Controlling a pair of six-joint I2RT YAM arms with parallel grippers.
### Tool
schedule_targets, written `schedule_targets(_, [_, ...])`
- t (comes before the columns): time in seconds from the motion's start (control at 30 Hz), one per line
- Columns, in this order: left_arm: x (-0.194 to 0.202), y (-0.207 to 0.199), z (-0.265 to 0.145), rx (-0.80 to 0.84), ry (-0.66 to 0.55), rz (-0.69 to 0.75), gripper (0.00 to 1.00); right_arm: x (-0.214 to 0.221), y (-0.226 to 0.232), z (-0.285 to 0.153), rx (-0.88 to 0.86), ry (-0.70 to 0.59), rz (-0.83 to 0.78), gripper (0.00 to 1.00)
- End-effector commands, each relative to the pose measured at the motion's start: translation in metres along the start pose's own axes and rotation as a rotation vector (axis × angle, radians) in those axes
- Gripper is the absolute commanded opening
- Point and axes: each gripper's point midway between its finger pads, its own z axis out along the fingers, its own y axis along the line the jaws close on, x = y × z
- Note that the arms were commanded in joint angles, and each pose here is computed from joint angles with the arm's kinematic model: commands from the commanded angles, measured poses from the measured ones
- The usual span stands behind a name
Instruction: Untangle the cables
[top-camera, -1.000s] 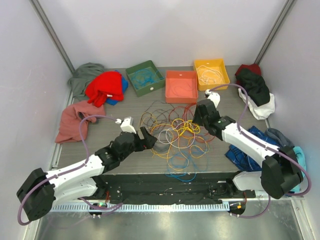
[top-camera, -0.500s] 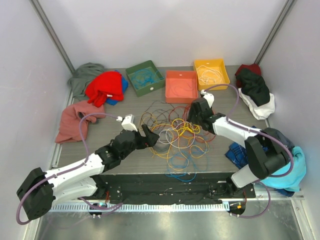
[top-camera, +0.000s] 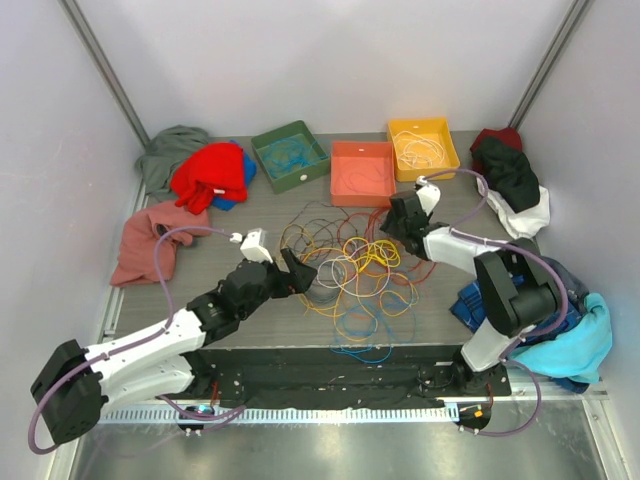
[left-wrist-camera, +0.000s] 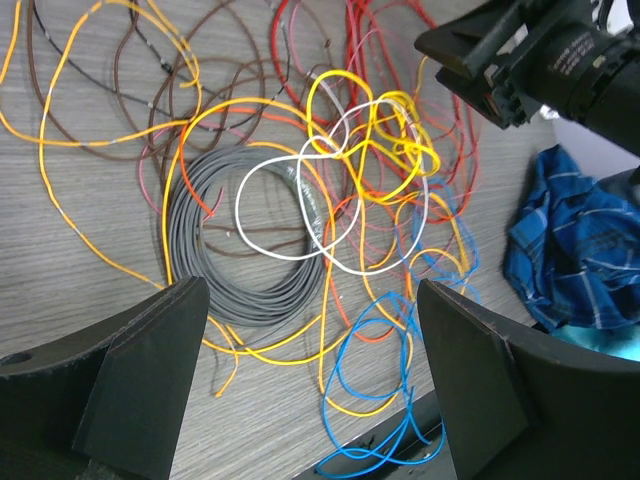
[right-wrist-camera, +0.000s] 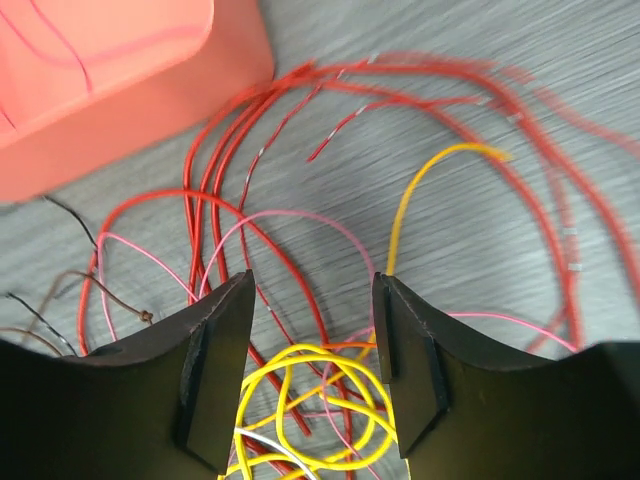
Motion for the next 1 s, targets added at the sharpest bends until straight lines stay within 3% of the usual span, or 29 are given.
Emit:
schedule_targets(0.0, [-0.014, -0.002, -0.006, 0.019, -0.070, -0.006, 0.90, -0.064, 0.002, -0.031, 0.001, -0.213, 0.096, 0.58])
schedule_targets(0.43, [-0.006, -0.008, -0.003, 0.050, -0.032, -0.004, 0.90, -0.047, -0.129, -0.029, 0.363, -0.116, 0.140, 0.59])
schedule_targets(0.97, [-0.005, -0.008, -0.006, 0.069, -0.042, -0.017, 0.90, 0.004, -0.144, -0.006, 0.393, 0.036, 0.106, 0.57])
